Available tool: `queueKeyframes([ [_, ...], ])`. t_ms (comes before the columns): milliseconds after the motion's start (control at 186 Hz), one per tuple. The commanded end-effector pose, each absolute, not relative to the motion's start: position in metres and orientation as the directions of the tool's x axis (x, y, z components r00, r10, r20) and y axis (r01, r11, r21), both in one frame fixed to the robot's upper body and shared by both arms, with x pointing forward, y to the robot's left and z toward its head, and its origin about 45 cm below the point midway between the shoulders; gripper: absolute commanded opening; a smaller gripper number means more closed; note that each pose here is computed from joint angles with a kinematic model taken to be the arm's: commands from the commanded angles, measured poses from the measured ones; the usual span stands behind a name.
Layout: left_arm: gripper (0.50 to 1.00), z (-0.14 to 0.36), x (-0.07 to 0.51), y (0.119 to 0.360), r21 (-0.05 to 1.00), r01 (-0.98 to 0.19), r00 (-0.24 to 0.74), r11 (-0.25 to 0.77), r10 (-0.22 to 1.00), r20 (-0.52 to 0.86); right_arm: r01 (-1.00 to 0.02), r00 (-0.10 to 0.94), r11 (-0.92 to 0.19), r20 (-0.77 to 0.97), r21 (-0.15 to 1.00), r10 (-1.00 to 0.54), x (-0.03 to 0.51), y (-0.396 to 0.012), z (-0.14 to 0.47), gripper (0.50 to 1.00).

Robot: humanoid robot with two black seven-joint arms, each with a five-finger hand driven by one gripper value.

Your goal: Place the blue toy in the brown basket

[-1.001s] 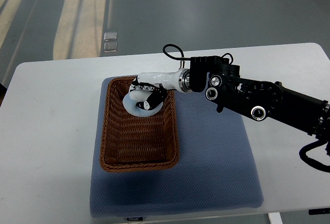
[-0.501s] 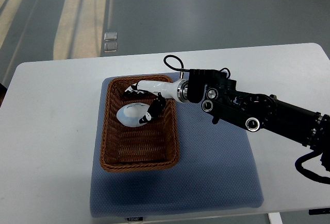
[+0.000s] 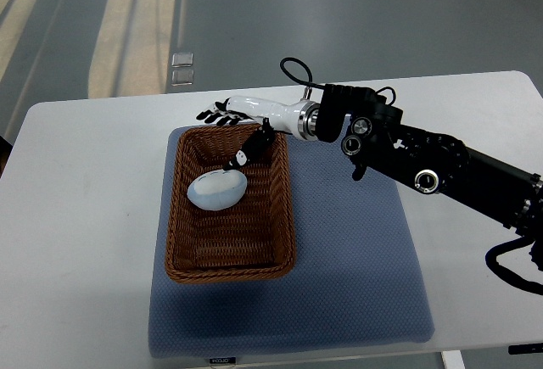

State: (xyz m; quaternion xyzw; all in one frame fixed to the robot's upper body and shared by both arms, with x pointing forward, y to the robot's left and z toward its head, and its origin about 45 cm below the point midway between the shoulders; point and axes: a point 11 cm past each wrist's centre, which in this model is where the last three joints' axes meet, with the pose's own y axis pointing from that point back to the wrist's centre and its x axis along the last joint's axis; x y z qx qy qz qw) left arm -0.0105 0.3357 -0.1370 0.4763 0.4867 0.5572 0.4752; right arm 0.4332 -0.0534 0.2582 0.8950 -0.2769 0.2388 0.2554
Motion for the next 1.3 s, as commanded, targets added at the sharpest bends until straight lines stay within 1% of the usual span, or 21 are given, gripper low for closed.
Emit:
queueKeyframes([
  [0,1.000,-0.137,-0.010,0.336,0.995,-0.066,-0.095,-0.075,0.993,0.068,-0.669,0.709,-0.703,0.490,0.242,-0.506,0.447,-0.070,0.277,0.903],
  [92,1.000,-0.137,-0.010,0.336,0.995,-0.066,-0.095,-0.075,0.993,0.068,-0.721,0.680,-0.672,0.360,0.170,-0.639,0.459,-0.092,0.286,0.903],
  [183,1.000,-0.137,-0.010,0.336,0.995,-0.066,-0.095,-0.075,0.993,0.068,-0.795,0.603,-0.601,0.224,0.083,-0.766,0.473,-0.122,0.301,0.903],
  [339,1.000,-0.137,-0.010,0.336,0.995,-0.066,-0.095,-0.075,0.993,0.068,-0.883,0.469,-0.470,-0.009,0.005,-0.883,0.484,-0.174,0.293,0.903],
  [474,1.000,-0.137,-0.010,0.336,0.995,-0.066,-0.095,-0.075,0.993,0.068,-0.934,0.350,-0.356,-0.186,-0.002,-0.918,0.487,-0.207,0.276,0.903],
  [727,1.000,-0.137,-0.010,0.336,0.995,-0.066,-0.095,-0.076,0.993,0.070,-0.982,0.153,-0.182,-0.379,0.041,-0.913,0.490,-0.244,0.248,0.905],
  [910,1.000,-0.137,-0.010,0.336,0.995,-0.066,-0.095,-0.076,0.993,0.070,-0.992,0.010,-0.066,-0.455,0.108,-0.891,0.490,-0.264,0.227,0.905],
  [1012,1.000,-0.137,-0.010,0.336,0.995,-0.066,-0.095,-0.075,0.993,0.068,-0.991,-0.040,-0.021,-0.449,0.130,-0.892,0.488,-0.274,0.216,0.907],
  [1147,1.000,-0.137,-0.010,0.336,0.995,-0.066,-0.095,-0.075,0.993,0.068,-0.990,-0.070,0.008,-0.437,0.142,-0.897,0.482,-0.282,0.202,0.907],
  [1292,1.000,-0.137,-0.011,0.336,0.995,-0.066,-0.093,-0.074,0.993,0.068,-0.989,-0.074,0.012,-0.434,0.144,-0.898,0.480,-0.283,0.198,0.907],
])
